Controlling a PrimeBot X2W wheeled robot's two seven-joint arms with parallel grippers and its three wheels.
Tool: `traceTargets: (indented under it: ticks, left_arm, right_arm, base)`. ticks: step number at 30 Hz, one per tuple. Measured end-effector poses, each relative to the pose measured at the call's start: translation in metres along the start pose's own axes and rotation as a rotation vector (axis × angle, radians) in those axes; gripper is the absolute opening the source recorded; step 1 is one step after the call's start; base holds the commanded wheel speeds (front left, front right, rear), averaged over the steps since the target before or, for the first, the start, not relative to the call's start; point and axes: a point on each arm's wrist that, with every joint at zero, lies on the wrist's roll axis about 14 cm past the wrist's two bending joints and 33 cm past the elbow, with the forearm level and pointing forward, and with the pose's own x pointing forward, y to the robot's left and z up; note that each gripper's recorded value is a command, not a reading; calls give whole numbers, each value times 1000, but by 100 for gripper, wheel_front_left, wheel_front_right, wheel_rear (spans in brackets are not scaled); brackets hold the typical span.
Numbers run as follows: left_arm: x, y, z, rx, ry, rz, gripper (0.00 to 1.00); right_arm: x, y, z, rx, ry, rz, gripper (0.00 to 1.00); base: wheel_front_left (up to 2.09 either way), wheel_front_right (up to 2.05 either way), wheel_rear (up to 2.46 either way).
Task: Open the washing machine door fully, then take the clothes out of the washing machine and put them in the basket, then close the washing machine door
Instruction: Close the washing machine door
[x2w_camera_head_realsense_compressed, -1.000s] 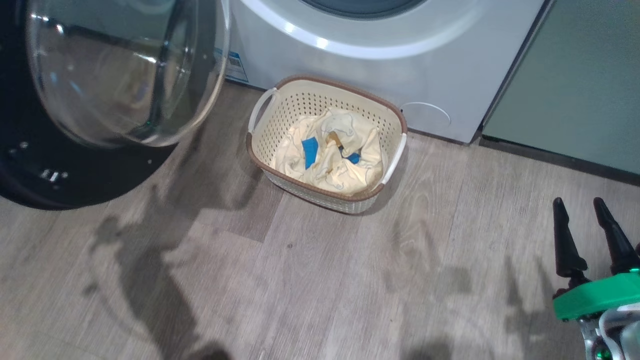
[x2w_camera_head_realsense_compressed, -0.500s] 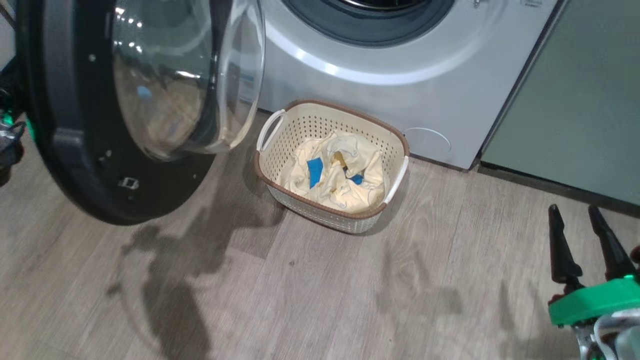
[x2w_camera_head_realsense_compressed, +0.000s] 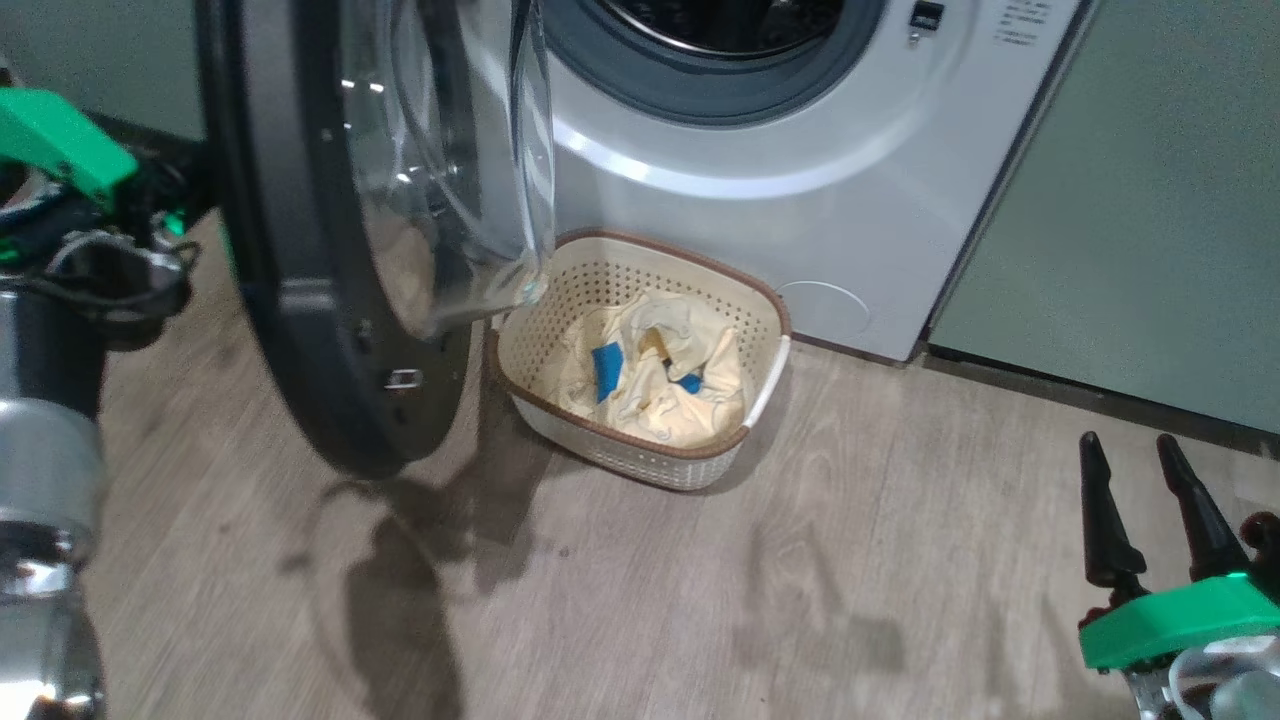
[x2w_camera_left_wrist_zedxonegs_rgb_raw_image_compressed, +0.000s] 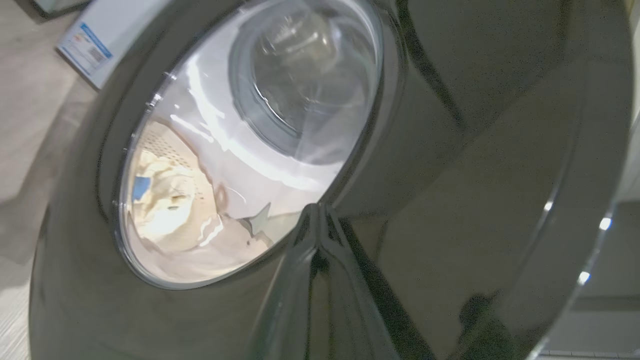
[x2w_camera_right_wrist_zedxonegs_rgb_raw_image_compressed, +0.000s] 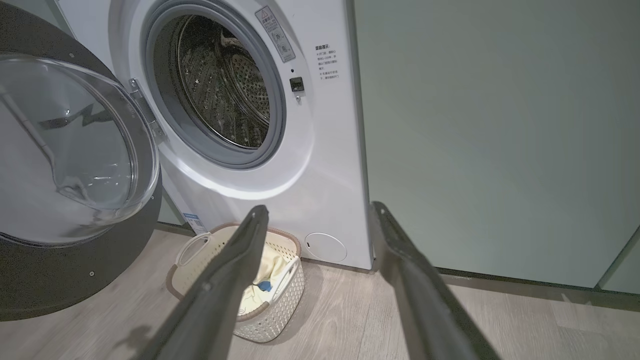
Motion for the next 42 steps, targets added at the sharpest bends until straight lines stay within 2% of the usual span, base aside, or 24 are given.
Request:
traceTargets:
  ticks: [10, 25, 42]
  left_arm:
    - [37, -21, -55, -7, 117, -97, 0]
    - [94, -62, -112, 3, 241, -211, 0]
    - [150, -71, -167, -11, 328, -237, 0]
  right_arm:
    - [-17, -25, 10, -9, -27, -82, 100]
    - [-66, -76, 25, -20, -66, -274, 100]
    - [-121, -118, 28, -26, -74, -465, 100]
  base:
    - [0, 0, 0]
    - [0, 0, 0]
    - [0, 0, 0]
